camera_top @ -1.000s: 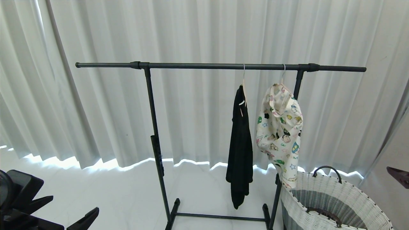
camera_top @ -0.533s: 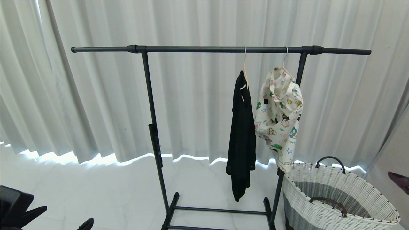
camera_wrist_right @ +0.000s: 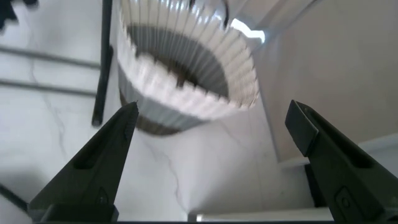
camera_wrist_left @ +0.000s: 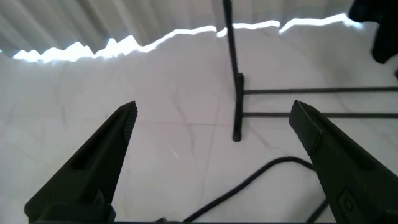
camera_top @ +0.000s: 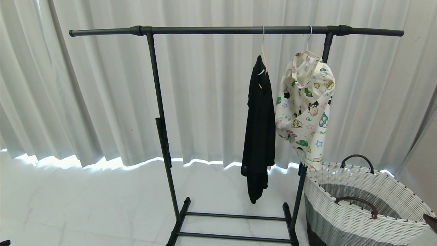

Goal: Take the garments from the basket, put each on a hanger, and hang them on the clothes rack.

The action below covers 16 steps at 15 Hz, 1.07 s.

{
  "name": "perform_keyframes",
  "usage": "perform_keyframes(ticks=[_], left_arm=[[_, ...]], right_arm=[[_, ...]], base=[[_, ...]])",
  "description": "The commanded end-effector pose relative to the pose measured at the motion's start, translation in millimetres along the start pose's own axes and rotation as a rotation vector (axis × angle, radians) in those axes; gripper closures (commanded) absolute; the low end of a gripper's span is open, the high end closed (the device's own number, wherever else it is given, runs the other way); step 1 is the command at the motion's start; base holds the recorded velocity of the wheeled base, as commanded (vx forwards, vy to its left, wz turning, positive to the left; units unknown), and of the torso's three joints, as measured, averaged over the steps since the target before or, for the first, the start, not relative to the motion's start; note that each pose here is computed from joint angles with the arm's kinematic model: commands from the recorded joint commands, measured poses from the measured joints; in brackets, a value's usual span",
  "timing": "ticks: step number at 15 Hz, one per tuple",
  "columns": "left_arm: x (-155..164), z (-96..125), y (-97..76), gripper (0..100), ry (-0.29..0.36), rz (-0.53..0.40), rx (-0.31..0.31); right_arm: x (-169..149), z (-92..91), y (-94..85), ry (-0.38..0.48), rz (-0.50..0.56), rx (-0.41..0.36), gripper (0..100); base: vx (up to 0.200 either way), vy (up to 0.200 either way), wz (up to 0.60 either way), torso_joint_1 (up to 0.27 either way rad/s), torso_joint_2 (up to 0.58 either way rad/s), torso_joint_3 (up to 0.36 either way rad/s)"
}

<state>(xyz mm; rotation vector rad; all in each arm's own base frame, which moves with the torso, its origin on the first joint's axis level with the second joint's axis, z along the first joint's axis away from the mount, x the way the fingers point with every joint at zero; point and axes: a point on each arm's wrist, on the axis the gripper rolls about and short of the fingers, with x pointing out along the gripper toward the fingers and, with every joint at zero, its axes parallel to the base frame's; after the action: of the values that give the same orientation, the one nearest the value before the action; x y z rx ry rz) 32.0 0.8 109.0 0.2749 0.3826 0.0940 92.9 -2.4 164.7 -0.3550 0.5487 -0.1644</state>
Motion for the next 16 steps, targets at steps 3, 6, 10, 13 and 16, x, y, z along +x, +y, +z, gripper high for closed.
perform_keyframes(ticks=[3, 6, 10, 13, 16], left_arm=[[-7, -18, 1.9, 0, -0.018, 0.121, 0.044], [-17, -32, 6.1, 0, 0.0, 0.311, 0.069], [-21, -34, 7.6, 0, 0.014, 0.444, 0.02], [-27, -37, 8.2, 0, -0.052, 0.46, 0.018], [-37, -43, 8.8, 0, -0.159, 0.497, -0.016]], right_arm=[[-7, -7.2, -0.8, -0.023, -0.014, 0.014, 0], [-23, -22.8, -5.0, -0.057, -0.082, 0.067, 0], [-51, -81.6, 3.7, -0.101, -0.297, 0.131, 0], [-69, -125.4, 16.5, -0.244, -0.362, 0.158, 0], [-72, -129.0, 17.3, -0.29, -0.381, 0.183, 0]], base=[[0.0, 0.0, 0.0, -0.04, 0.12, 0.087], [0.0, 0.0, 0.0, -0.009, 0.02, 0.017], [0.0, 0.0, 0.0, 0.0, 0.0, 0.0], [0.0, 0.0, 0.0, 0.0, 0.0, 0.0], [0.0, 0.0, 0.0, 0.0, 0.0, 0.0]])
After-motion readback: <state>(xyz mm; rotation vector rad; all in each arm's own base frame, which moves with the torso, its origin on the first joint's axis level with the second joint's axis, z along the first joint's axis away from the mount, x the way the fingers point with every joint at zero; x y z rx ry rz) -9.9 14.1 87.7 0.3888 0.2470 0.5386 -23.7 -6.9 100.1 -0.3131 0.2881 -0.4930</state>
